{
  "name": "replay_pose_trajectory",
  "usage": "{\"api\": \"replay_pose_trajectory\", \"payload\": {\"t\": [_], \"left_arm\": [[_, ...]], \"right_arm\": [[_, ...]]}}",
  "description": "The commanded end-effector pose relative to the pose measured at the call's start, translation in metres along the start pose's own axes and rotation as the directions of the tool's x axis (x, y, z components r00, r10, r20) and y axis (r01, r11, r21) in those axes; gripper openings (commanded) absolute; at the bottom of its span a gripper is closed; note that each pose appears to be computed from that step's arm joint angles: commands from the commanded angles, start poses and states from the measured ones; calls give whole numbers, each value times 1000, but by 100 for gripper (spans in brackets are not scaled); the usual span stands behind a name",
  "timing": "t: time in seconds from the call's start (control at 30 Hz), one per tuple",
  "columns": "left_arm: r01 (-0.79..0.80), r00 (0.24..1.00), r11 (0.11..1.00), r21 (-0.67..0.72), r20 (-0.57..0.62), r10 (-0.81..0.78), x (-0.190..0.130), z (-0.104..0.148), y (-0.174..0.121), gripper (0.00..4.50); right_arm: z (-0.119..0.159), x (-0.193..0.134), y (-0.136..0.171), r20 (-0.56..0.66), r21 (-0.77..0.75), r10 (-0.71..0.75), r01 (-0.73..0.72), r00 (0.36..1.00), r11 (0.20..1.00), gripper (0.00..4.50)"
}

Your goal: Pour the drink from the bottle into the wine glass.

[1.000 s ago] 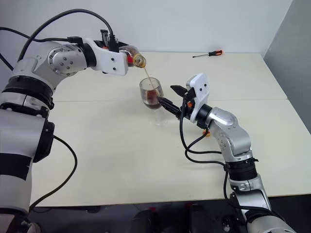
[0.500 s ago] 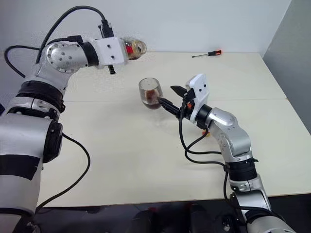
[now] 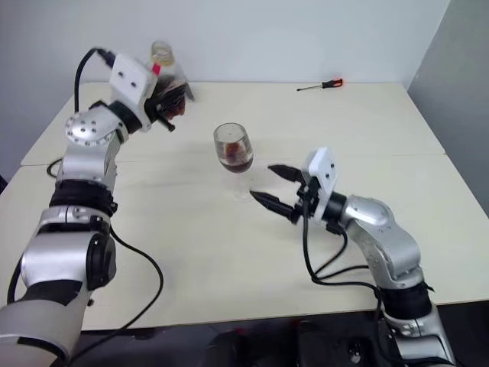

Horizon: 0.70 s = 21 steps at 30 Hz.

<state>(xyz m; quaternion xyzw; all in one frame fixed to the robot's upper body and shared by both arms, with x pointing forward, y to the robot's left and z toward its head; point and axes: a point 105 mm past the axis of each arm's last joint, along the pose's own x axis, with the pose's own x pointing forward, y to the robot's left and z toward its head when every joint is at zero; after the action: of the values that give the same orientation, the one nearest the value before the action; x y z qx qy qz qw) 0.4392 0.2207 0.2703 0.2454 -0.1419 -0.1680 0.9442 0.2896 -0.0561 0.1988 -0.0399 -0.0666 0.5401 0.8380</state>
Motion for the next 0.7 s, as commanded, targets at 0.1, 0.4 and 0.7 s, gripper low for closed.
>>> {"api": "replay_pose_trajectory", "payload": {"t": [0.1, 0.4, 0.7], "left_arm": [[-177, 982, 970, -165, 33, 185, -35, -10, 9, 85], [-251, 964, 878, -407, -25, 264, -68, -58, -9, 85], [-282, 959, 848, -449, -106, 263, -75, -88, -29, 85]], "right_arm": [[2, -11, 22, 6, -33, 69, -69, 998, 997, 357], [0, -8, 14, 10, -43, -48, 49, 999, 998, 357], [-2, -8, 19, -3, -51, -52, 52, 999, 997, 357]]}}
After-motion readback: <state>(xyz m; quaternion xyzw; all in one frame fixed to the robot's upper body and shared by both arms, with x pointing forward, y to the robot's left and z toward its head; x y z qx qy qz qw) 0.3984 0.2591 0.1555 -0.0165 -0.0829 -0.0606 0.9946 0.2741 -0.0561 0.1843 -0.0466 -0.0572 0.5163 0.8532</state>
